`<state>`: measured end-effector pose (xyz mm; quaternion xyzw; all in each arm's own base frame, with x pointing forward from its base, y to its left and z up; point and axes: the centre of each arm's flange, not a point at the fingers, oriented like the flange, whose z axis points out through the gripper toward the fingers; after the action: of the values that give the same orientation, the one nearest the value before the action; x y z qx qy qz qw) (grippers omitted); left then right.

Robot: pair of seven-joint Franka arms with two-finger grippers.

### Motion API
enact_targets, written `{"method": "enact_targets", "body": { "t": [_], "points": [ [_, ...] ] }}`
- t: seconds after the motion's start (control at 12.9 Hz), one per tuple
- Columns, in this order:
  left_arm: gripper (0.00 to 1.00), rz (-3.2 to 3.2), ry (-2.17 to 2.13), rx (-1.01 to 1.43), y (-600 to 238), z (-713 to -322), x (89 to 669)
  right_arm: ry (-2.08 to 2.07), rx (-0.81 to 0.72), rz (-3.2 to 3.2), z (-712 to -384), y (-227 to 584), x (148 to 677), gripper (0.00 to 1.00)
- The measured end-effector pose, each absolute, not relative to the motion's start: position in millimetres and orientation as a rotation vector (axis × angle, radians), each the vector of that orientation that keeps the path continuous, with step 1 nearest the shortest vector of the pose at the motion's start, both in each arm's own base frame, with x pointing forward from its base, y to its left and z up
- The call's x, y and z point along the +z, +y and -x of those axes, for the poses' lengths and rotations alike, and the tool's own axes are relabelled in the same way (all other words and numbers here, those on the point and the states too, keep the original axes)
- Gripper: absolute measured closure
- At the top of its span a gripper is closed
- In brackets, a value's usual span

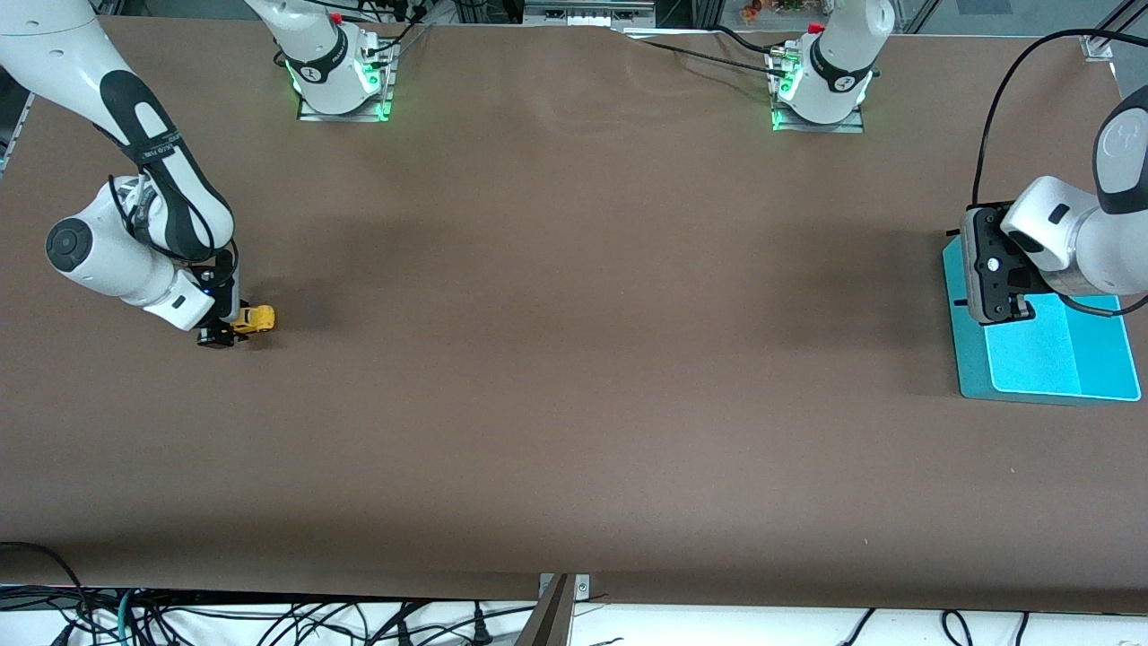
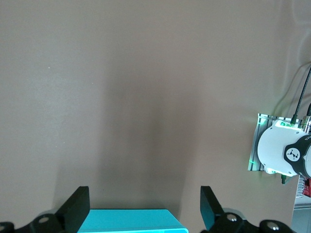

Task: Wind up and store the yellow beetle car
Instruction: 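Release the car with the right gripper while the left gripper lowers, then lower the left gripper onto the rolling car and close on it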

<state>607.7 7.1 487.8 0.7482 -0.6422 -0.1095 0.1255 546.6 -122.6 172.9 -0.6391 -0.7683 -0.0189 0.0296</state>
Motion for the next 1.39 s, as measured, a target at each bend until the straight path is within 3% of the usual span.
{"method": "enact_targets", "body": {
  "t": [0.08, 0.23, 0.31, 0.54, 0.85, 1.16, 1.39],
  "points": [
    [0.00, -2.177, -1.871, -0.319, 6, -608, 487, -2.369, -0.055, 1.963, -551, -124, 176, 0.26],
    [0.00, -2.170, -1.867, -0.308, 4, -608, 487, -2.376, -0.053, 1.947, -564, -127, 190, 0.05],
    [0.00, -2.166, -1.863, -0.301, 3, -608, 486, -2.379, -0.054, 1.944, -571, -129, 199, 0.00],
    [0.00, -2.155, -1.854, -0.310, 3, -610, 478, -2.366, -0.046, 1.948, -589, -134, 237, 0.00],
    [0.00, -2.160, -1.870, -0.288, -2, -616, 468, -2.391, -0.071, 2.002, -612, -135, 357, 0.00],
    [0.00, -2.189, -1.881, -0.251, -2, -615, 441, -2.455, -0.199, 2.126, -608, -87, 467, 0.00],
    [0.00, -2.210, -1.862, -0.259, 7, -604, 415, -2.324, -0.270, 2.327, -591, -73, 522, 0.00]
  ]
}}
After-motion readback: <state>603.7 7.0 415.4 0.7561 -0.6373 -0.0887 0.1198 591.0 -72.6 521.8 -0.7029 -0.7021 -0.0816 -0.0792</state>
